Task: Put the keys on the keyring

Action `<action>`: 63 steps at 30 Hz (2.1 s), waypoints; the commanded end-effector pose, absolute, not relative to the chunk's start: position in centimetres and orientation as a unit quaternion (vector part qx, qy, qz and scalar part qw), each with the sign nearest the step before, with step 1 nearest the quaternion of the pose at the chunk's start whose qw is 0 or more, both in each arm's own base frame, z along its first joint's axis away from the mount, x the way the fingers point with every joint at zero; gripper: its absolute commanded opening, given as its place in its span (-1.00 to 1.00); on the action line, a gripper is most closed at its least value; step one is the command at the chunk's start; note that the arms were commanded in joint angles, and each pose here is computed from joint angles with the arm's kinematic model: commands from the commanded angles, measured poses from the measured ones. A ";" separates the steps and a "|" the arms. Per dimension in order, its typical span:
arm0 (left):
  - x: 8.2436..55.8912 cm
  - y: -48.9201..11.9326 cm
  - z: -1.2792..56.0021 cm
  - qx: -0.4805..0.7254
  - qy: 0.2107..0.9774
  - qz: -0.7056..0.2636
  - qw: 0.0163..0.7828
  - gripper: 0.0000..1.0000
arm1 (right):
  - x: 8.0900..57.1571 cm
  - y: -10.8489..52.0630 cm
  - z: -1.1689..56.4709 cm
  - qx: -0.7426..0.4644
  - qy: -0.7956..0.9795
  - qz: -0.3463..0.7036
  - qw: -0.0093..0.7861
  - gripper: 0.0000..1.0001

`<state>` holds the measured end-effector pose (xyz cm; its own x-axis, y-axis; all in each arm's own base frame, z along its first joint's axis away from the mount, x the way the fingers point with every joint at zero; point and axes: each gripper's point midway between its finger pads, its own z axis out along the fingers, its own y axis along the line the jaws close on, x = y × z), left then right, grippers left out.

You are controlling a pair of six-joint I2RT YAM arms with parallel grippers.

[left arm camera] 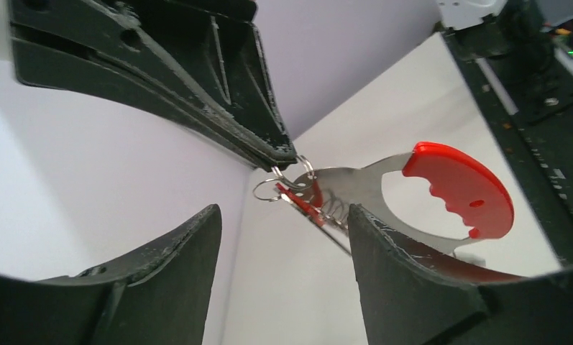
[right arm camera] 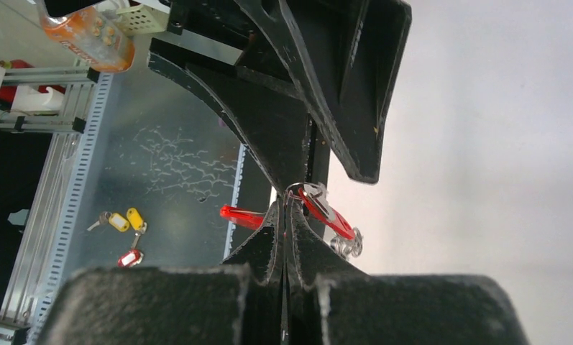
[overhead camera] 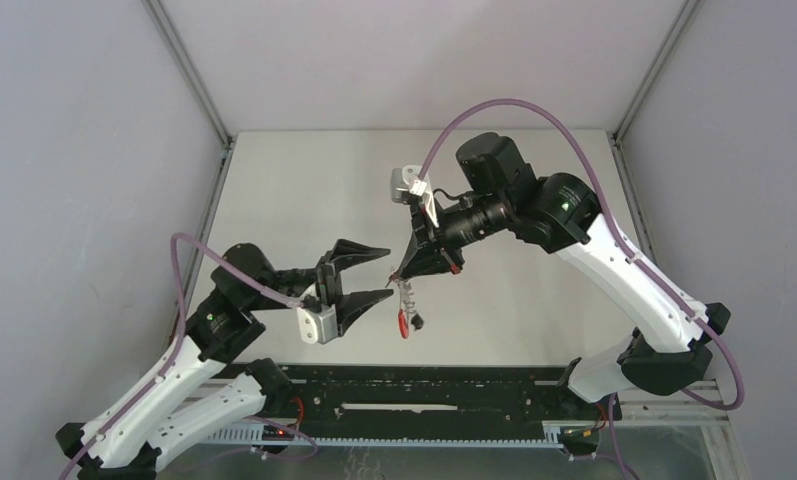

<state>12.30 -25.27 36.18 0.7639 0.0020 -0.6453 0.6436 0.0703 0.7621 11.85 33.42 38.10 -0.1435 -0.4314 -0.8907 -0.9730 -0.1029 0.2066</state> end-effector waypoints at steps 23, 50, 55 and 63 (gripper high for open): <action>10.7 -25.3 37.0 0.655 0.242 -0.265 0.665 -0.69 | 10.4 33.8 38.3 -0.585 0.587 0.486 0.277 -1.00; 14.7 -24.8 31.7 0.700 0.138 0.031 0.700 -0.72 | 15.9 32.9 40.8 -0.450 0.623 0.505 0.393 -1.00; 14.5 -24.8 31.5 0.697 0.152 0.016 0.701 -0.10 | 16.3 32.1 41.1 -0.441 0.622 0.507 0.401 -1.00; 13.0 -24.6 35.5 0.636 0.253 -0.127 0.718 0.36 | 15.0 32.1 39.8 -0.479 0.617 0.507 0.364 -1.00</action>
